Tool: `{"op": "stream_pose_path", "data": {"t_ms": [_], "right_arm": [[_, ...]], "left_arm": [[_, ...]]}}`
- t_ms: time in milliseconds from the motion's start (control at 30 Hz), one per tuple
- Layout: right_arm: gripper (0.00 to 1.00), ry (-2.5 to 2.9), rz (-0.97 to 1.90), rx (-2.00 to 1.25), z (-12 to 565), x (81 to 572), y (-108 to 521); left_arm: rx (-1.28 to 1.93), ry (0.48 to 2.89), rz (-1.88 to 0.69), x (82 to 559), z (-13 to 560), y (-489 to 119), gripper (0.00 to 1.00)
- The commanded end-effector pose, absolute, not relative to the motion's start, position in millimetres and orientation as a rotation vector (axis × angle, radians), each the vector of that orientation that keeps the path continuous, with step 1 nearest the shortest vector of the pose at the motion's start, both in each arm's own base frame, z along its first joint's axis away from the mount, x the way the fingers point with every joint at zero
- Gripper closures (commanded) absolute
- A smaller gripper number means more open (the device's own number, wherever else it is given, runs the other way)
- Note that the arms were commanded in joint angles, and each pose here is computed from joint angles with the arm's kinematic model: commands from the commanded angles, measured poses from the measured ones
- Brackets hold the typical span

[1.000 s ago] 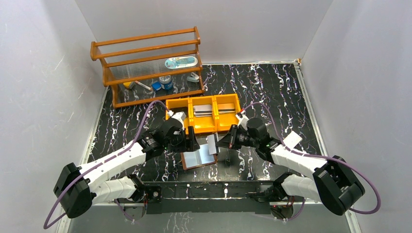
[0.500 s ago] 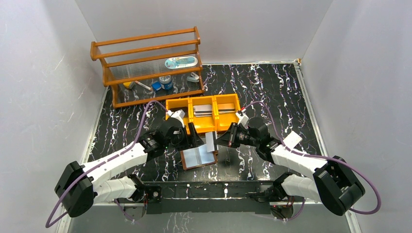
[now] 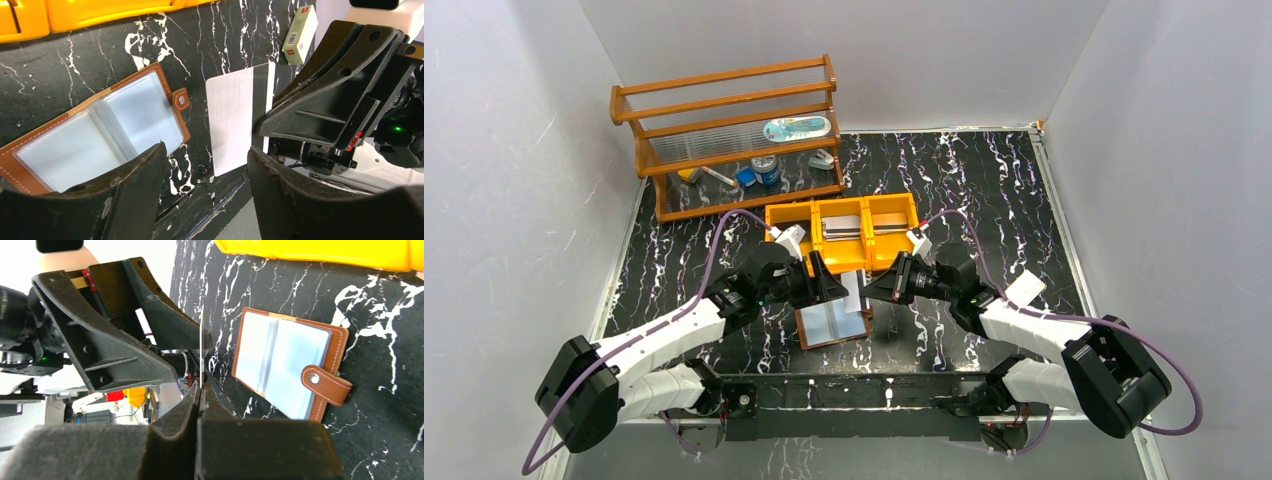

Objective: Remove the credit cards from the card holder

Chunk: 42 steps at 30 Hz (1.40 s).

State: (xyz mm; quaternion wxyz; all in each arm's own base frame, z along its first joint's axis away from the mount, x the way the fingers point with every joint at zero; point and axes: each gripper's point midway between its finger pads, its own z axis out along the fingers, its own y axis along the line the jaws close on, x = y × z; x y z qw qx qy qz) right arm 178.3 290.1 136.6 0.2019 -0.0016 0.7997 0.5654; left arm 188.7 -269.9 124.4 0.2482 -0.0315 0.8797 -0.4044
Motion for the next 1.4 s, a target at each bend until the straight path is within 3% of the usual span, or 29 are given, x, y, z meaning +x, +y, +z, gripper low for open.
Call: {"op": "stream_pose_path", "data": {"t_ms": [0,467,700,867,1133,1367], "right_arm": [[0.98,2.108,1.674,-0.066,166,179,297],[0.98,2.09,1.782,-0.092,177,172,302],[0.97,2.07,1.817,-0.104,181,168,302],[0.93,2.042,1.857,-0.123,186,165,303],[0.65,1.991,1.887,-0.171,197,161,303],[0.62,1.935,1.916,-0.273,210,156,305]], "left_arm": [[0.002,2.351,-1.195,192,142,-278,0.42],[0.125,2.209,-1.549,183,164,-286,0.51],[0.182,2.172,-1.632,179,170,-294,0.72],[0.206,2.147,-1.647,175,174,-293,1.0],[0.267,2.096,-1.673,168,183,-291,1.0],[0.331,2.075,-1.733,160,191,-294,1.0]]}}
